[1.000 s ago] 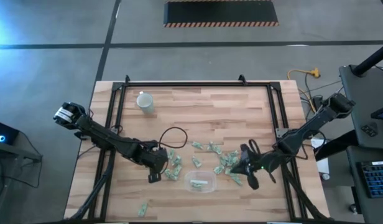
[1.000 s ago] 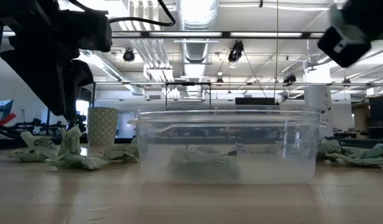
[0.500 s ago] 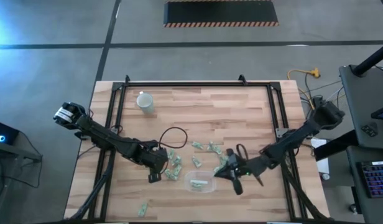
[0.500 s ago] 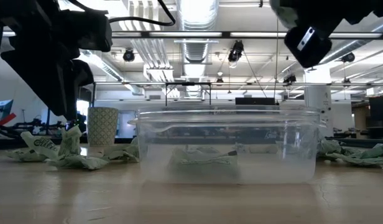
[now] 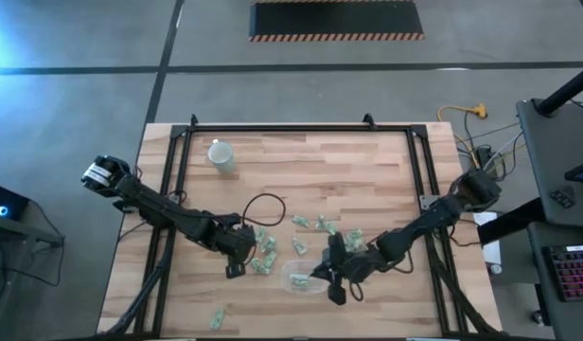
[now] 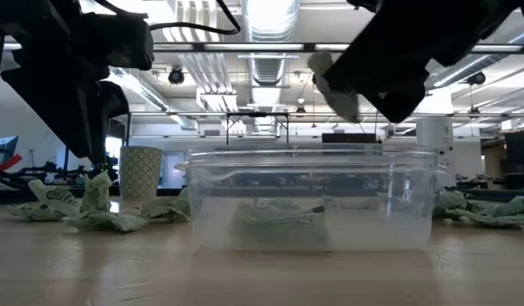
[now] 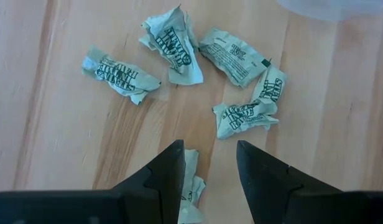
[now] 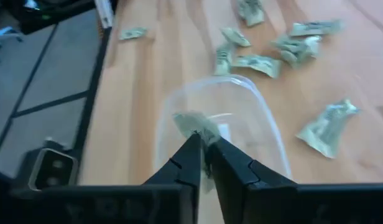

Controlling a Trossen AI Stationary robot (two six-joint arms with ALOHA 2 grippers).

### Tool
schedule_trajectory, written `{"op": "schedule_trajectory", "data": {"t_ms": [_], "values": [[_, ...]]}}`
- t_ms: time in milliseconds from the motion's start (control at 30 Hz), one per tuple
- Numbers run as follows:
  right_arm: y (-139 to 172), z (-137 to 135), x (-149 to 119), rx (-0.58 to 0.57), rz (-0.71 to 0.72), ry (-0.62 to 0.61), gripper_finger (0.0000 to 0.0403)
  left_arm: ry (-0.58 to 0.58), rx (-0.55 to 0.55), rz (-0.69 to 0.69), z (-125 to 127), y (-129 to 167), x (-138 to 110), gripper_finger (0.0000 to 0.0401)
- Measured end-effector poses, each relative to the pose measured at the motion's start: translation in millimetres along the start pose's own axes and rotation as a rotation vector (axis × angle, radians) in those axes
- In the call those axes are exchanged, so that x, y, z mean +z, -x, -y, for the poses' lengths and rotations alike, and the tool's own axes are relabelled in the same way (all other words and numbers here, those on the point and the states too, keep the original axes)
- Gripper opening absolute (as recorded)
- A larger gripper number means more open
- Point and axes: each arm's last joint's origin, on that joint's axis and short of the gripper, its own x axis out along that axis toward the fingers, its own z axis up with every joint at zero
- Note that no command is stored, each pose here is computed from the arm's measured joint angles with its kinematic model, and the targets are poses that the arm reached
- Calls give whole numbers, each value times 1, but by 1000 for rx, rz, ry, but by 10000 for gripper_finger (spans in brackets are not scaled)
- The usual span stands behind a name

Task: Pick and place Stevia / Truvia into bins
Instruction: Put the stevia packet into the transparent container

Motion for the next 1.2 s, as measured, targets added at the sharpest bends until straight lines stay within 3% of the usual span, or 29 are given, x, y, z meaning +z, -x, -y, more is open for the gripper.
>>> {"op": "schedule_trajectory", "data": {"t_ms": [200,367,600,1067,1200], "values": [[6,0,10,-4,-39,1,94,-2,7,-20,-1,0,-2,130],[15,-5,19,14,-50,6,115,-15,55,-137,-7,1,-13,130],[20,-12,30,39,-18,22,105,-52,87,-173,-11,-3,-20,130],[21,-12,30,41,-18,22,70,-37,17,-79,-17,-25,-32,129],[21,-12,30,41,-18,25,64,-57,15,-79,-17,-25,-32,102]]}}
